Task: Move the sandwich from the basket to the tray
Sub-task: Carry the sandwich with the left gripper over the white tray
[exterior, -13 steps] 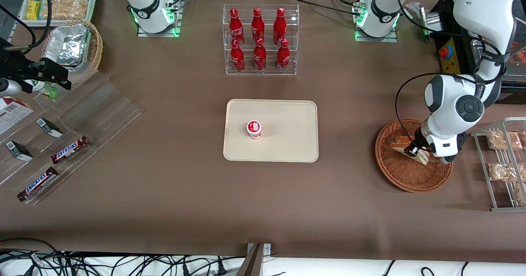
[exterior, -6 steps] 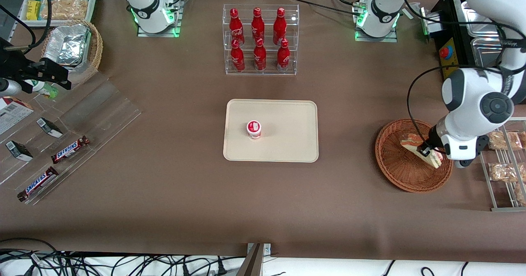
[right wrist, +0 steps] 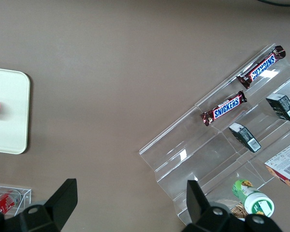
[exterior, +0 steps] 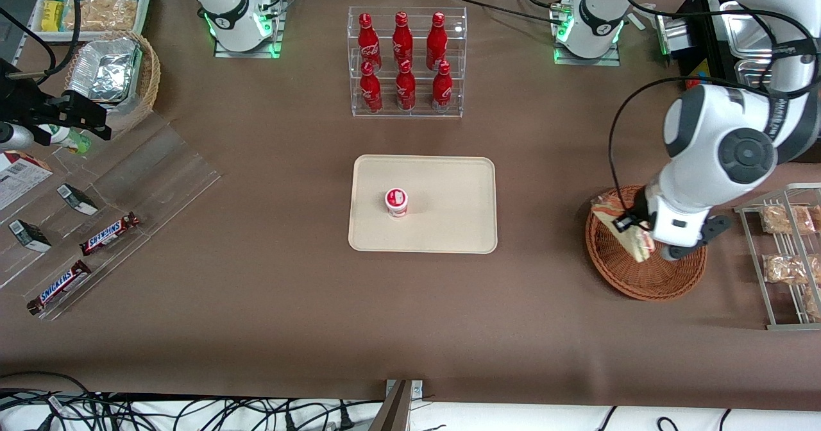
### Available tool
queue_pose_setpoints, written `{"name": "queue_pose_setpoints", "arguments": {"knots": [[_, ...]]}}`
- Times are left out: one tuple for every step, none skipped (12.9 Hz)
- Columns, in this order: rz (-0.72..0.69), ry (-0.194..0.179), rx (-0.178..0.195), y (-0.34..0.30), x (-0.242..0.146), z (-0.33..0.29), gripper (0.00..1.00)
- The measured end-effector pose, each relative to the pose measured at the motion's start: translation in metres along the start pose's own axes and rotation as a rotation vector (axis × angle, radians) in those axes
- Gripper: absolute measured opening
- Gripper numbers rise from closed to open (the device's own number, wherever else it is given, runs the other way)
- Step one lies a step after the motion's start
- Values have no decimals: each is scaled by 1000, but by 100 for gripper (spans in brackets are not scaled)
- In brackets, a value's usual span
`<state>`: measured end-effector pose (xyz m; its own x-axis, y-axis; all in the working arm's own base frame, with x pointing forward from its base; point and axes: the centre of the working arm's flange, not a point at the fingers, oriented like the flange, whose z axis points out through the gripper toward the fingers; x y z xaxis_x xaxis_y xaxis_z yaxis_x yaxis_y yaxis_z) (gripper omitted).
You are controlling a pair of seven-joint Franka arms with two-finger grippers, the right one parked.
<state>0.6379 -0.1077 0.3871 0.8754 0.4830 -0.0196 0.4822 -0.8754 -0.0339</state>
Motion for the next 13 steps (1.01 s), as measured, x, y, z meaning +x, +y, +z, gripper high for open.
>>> {"name": "queue_pose_setpoints", "arguments": {"knots": [[37, -7, -8, 17, -15, -3, 20], [79, -12, -14, 34, -30, -6, 20], [134, -3, -11, 51, -47, -10, 20], [198, 13, -4, 68, -65, -13, 20], [256, 24, -3, 85, -84, -17, 20], [308, 26, -8, 102, -104, -19, 20], [362, 24, -11, 116, -123, -19, 20], [416, 24, -5, 129, -140, -16, 20], [457, 19, 2, 140, -155, -10, 20], [488, 11, 7, 149, -167, -1, 20], [513, 6, 2, 159, -177, 8, 20], [533, 3, -8, 167, -185, 15, 20], [551, -5, -10, 174, -194, 23, 20]]}}
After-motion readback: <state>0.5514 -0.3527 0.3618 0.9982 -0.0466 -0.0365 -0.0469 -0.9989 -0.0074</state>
